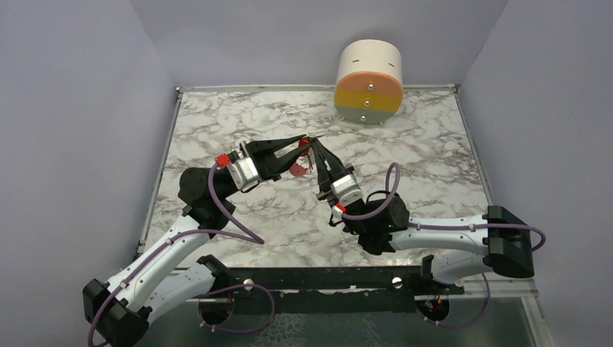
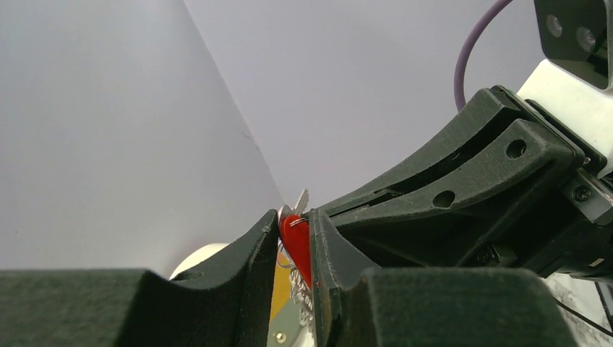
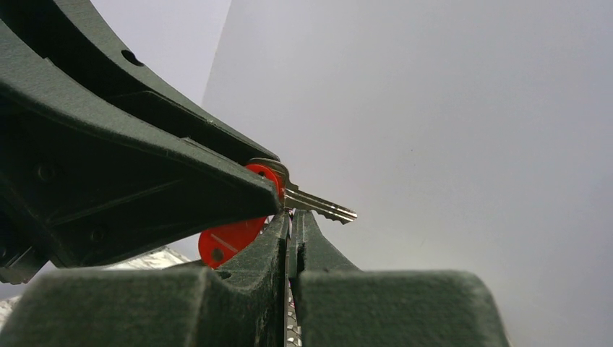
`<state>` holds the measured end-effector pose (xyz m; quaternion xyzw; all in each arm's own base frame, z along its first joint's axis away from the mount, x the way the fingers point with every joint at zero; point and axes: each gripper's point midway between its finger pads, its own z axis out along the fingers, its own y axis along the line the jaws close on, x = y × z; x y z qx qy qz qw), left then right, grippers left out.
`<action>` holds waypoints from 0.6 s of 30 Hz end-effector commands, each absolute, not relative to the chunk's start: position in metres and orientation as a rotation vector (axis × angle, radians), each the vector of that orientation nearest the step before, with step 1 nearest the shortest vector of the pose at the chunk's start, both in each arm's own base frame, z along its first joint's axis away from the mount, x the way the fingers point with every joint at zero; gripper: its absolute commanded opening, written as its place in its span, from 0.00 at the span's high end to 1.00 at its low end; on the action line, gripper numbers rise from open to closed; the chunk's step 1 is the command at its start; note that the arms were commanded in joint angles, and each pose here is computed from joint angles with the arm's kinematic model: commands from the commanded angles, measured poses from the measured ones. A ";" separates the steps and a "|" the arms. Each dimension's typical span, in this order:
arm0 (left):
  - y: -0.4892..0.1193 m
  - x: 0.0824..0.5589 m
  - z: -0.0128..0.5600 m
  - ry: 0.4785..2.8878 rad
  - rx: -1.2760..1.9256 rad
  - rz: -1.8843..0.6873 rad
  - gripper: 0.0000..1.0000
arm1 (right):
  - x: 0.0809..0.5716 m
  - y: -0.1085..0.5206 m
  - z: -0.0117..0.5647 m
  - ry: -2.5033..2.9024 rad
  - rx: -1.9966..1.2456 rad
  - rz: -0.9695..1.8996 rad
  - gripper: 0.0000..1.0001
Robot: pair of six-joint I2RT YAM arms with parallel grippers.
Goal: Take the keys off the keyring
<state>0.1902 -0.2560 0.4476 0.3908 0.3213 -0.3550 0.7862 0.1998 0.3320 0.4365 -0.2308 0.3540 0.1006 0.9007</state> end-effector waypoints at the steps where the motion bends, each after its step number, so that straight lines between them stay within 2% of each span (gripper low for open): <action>1: -0.254 0.181 0.465 0.630 0.848 -0.773 0.79 | 0.192 0.329 0.446 0.705 -0.474 0.247 0.99; 4: -0.255 0.179 0.467 0.620 0.851 -0.786 0.84 | 0.192 0.329 0.445 0.711 -0.476 0.242 0.99; 9: -0.254 0.178 0.471 0.614 0.819 -0.808 1.00 | 0.193 0.325 0.445 0.712 -0.460 0.239 0.99; 18: -0.237 0.184 0.477 0.604 0.662 -0.816 1.00 | 0.190 0.316 0.447 0.693 -0.430 0.240 0.98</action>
